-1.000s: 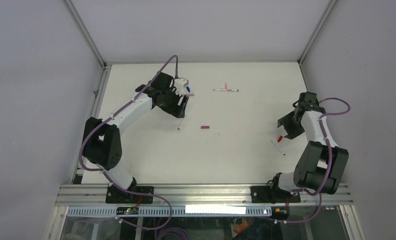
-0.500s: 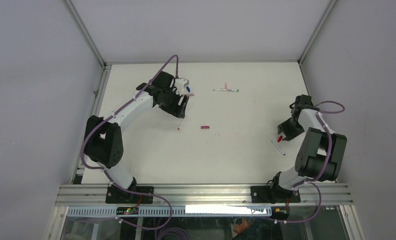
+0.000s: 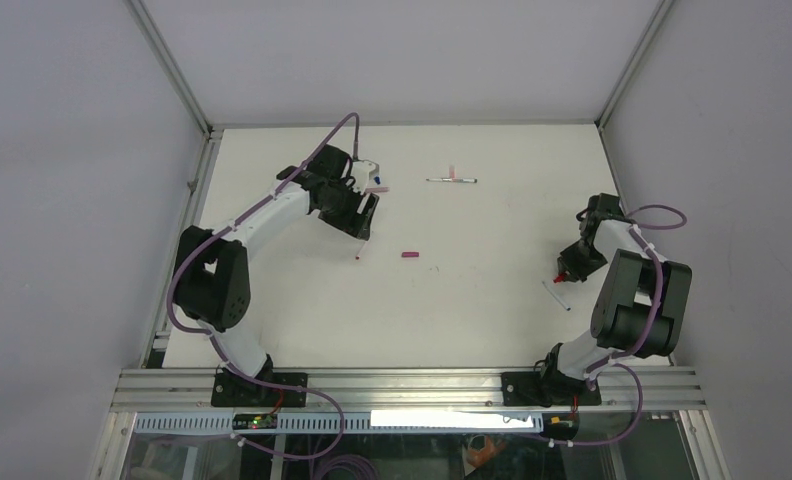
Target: Insert the pens into the pen caps
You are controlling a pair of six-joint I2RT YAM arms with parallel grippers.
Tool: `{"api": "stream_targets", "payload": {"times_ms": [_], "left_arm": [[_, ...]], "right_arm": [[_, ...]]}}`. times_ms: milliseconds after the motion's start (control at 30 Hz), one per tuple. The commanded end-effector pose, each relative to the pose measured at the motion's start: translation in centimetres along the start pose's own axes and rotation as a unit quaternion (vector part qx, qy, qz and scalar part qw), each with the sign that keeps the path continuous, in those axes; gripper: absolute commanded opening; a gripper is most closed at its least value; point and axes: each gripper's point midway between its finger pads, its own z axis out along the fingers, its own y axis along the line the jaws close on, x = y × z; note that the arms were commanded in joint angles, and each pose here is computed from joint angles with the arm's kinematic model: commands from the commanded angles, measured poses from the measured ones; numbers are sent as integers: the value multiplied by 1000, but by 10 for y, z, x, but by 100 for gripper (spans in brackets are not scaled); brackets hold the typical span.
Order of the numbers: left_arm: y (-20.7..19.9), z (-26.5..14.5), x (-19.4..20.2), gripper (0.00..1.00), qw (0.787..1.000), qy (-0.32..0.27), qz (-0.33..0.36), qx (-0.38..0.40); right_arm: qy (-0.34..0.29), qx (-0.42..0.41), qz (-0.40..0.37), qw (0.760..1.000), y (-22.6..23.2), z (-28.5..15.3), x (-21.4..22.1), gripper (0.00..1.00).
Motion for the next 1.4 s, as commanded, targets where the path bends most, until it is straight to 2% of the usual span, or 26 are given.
{"api": "stream_targets", "payload": {"times_ms": [0, 67, 433, 633, 867, 1033, 1367], "left_arm": [[-10, -2, -11, 69, 1000, -9, -3, 22], [-10, 1, -8, 69, 1000, -4, -3, 24], [-17, 24, 11, 61, 999, 35, -9, 37], [-4, 47, 23, 51, 996, 70, 14, -45], [14, 51, 18, 49, 993, 55, -4, -107], [11, 57, 16, 48, 994, 49, -15, -100], [1, 68, 26, 34, 995, 63, -24, -69]], "right_arm": [[-7, 10, 2, 1000, -5, 13, 0, 13], [-6, 9, 2, 1000, -5, 14, 1, 0], [-3, -29, 7, 1000, 8, 10, 2, 0], [-9, -49, 6, 999, 12, 4, 2, 0], [-10, -65, 5, 998, 15, 0, 3, 0], [-12, -71, 5, 997, 17, -1, 2, 0], [-14, -72, 8, 997, 17, -2, 1, 0]]}}
